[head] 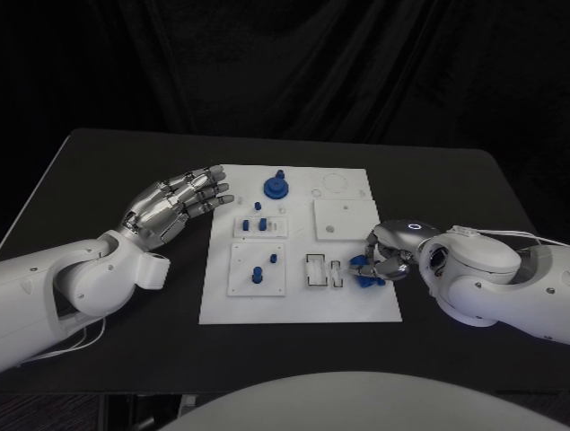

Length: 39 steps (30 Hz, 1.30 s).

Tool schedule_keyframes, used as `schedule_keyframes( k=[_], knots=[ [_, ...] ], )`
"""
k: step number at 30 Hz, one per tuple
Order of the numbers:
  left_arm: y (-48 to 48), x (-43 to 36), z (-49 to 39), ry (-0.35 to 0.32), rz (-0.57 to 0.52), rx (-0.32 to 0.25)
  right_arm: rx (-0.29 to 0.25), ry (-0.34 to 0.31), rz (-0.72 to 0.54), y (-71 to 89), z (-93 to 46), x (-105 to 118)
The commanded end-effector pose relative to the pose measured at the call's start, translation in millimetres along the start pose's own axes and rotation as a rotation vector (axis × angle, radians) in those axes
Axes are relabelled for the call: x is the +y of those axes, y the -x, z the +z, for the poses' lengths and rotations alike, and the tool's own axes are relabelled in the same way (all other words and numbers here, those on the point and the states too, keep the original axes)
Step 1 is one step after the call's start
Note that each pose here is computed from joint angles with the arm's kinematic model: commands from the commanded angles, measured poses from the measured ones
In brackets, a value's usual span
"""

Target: Assemble the parts on the task board

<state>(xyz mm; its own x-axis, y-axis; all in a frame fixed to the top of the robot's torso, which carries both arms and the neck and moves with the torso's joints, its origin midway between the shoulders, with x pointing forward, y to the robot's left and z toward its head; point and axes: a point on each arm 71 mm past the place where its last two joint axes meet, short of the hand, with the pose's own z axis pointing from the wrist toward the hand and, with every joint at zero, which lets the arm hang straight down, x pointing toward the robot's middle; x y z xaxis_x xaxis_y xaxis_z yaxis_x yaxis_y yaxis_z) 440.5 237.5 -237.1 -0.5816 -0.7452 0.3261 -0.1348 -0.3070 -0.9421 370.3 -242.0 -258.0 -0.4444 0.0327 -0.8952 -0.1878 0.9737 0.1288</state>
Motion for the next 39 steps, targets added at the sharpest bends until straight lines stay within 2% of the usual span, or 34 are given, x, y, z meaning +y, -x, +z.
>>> schedule_keyframes(
  k=[1, 14, 22, 28, 32, 39],
  knots=[
    [-2.8, 1.6, 0.0, 0.003, -0.016, 0.016, 0.033, -0.032, -0.019, -5.7, 0.9, -2],
    [-3.4, 5.2, -1.8, 0.018, -0.022, 0.017, 0.047, -0.013, -0.023, -13.1, 9.0, 4],
    [-2.6, 7.0, -3.8, 0.024, -0.024, 0.013, 0.022, 0.018, 0.022, -12.5, 10.5, 8],
    [-2.4, 7.8, -5.7, 0.027, -0.025, 0.009, -0.057, 0.063, 0.123, -6.2, 3.4, 13],
    [-2.3, 8.3, -5.9, 0.028, -0.025, 0.008, -0.090, 0.079, 0.204, -2.9, -1.8, 15],
    [-2.5, 9.0, -5.8, 0.031, -0.025, 0.007, -0.092, 0.088, 0.447, 3.1, -9.8, 20]
  ],
)
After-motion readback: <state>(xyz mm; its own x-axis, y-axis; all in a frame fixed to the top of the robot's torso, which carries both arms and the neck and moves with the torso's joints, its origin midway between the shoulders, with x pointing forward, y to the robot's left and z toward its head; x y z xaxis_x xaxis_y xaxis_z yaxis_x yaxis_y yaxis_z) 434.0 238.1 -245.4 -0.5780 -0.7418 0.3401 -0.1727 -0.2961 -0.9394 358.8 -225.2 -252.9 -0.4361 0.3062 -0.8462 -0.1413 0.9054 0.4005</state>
